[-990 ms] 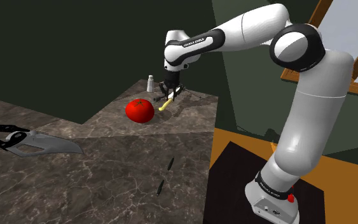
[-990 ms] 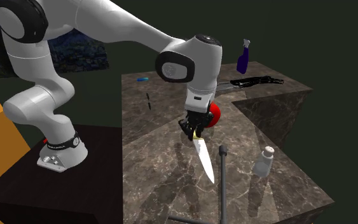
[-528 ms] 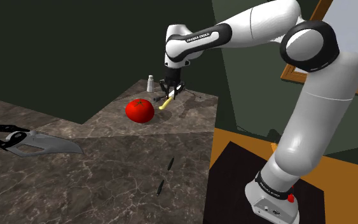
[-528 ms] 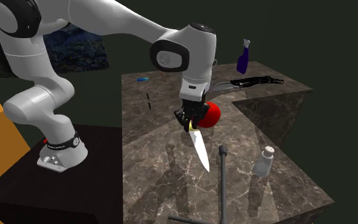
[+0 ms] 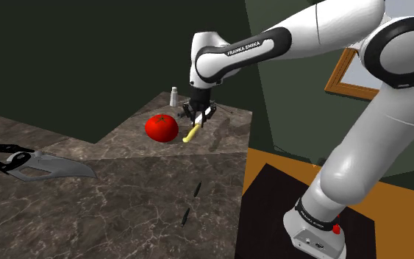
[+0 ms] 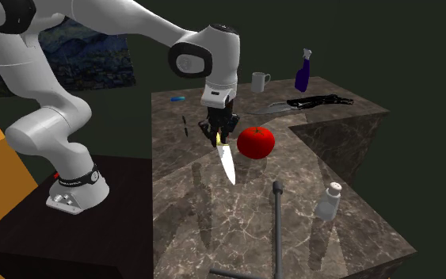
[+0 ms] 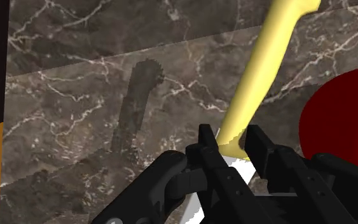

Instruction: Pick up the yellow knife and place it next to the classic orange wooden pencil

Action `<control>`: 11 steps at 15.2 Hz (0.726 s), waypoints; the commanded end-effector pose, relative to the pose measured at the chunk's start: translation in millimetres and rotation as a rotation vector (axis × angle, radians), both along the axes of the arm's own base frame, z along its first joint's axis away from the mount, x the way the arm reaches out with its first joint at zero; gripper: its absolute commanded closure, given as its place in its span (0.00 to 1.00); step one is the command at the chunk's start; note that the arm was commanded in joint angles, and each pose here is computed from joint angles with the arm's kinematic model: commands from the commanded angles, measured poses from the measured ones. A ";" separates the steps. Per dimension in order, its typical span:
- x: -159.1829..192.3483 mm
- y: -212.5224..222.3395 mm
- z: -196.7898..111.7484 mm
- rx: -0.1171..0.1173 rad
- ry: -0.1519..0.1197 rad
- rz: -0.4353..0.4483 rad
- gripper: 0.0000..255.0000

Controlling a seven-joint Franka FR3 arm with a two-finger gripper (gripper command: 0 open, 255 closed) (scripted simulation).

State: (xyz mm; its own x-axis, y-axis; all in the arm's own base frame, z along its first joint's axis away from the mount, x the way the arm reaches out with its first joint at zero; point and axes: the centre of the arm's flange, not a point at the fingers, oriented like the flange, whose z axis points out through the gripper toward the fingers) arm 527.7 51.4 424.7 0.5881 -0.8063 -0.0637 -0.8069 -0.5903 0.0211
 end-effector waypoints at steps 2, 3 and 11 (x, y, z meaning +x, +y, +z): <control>-26.2 31.9 -1.2 -0.001 0.000 -0.001 1.00; -34.7 42.0 -1.2 -0.001 0.000 -0.001 1.00; -102.6 122.8 -0.9 -0.001 0.000 -0.001 1.00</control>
